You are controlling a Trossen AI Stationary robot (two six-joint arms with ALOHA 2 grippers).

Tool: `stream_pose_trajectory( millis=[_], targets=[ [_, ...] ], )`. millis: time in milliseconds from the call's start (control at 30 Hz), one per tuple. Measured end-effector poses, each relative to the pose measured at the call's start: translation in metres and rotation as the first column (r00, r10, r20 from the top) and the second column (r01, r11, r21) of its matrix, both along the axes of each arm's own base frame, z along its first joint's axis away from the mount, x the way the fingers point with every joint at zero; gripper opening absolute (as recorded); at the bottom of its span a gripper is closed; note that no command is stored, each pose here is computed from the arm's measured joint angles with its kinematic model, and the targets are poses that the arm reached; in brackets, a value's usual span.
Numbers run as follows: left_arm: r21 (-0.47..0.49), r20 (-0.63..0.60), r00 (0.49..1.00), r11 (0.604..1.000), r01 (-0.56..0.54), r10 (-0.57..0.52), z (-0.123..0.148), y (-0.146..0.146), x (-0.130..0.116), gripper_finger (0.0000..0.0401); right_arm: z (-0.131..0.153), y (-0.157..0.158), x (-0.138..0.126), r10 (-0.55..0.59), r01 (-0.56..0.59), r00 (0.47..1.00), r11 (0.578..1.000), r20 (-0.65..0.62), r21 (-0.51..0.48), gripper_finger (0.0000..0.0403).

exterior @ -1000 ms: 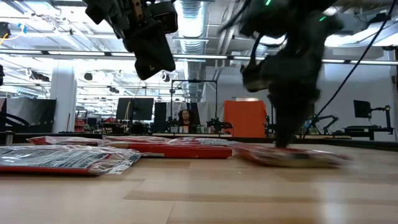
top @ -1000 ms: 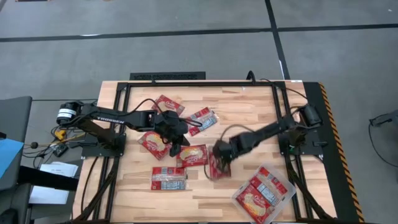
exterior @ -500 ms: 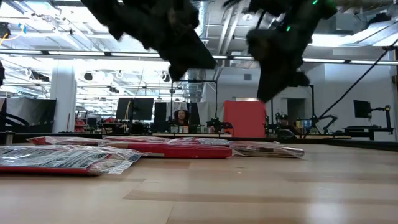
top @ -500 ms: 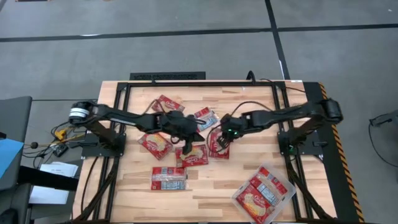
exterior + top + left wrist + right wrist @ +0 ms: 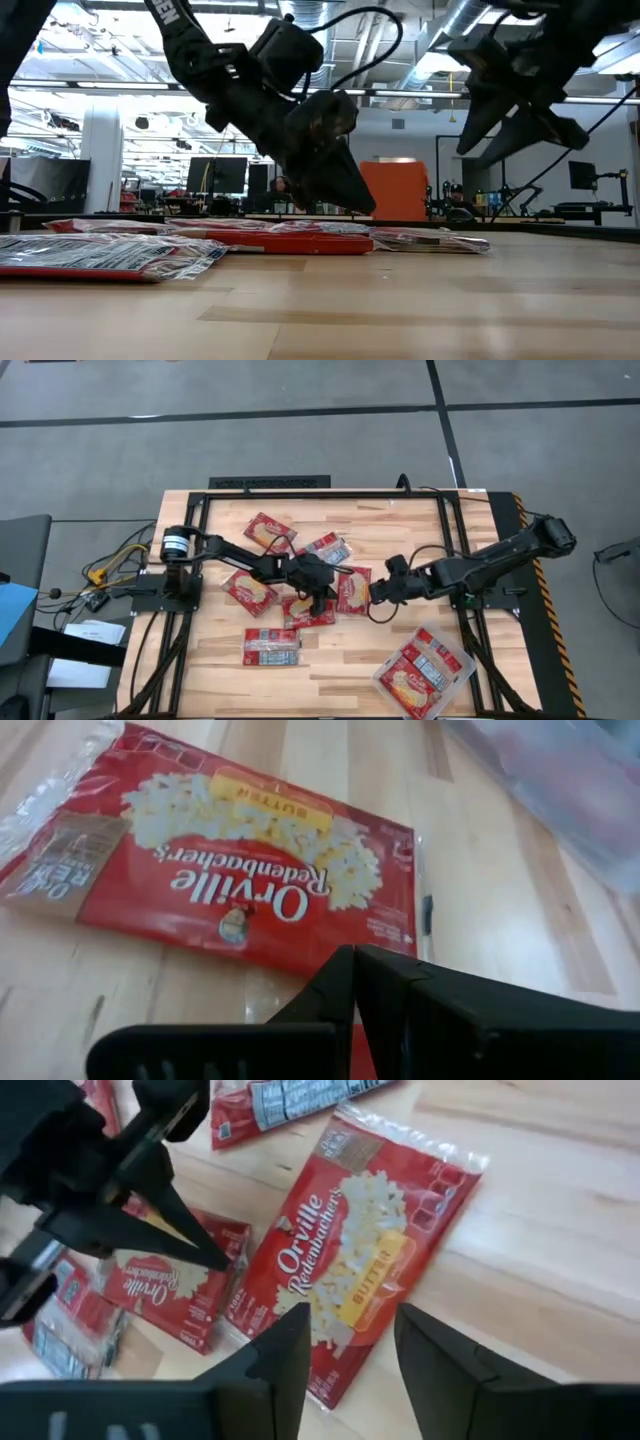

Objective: Sort popcorn bags into baskets
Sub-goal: Put the red popcorn bag into the transparent bin

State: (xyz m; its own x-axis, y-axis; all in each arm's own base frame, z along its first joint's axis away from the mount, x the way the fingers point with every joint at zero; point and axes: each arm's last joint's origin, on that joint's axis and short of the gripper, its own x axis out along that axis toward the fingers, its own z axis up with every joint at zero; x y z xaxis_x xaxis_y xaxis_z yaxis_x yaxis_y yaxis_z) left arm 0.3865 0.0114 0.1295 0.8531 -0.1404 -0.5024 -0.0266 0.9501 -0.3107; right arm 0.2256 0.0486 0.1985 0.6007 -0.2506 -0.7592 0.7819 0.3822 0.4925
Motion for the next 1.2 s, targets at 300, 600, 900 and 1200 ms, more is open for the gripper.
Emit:
stream_pose_trajectory(
  millis=[300,600,900,1200],
  targets=[
    [0.108,0.018,1.000,0.994,-0.013,0.011,-0.001,0.003,0.001,0.0000,-0.021,-0.002,0.016,-0.034,0.034,0.999,0.999,-0.004,-0.002,0.0184],
    [0.056,-0.040,0.999,0.998,-0.028,0.030,-0.030,0.003,0.008,0.0000,-0.029,-0.002,0.022,-0.054,0.054,0.999,0.998,-0.006,0.017,0.0176],
    [0.059,-0.115,0.993,0.998,-0.024,0.030,-0.042,0.007,0.007,0.0000,-0.037,-0.001,0.026,-0.077,0.078,0.997,0.994,-0.019,0.081,0.0238],
    [0.072,-0.126,0.992,0.997,-0.022,0.031,-0.042,0.008,0.006,0.0000,-0.055,-0.011,0.045,0.015,-0.014,1.000,0.997,-0.015,0.078,0.0281]
  ],
)
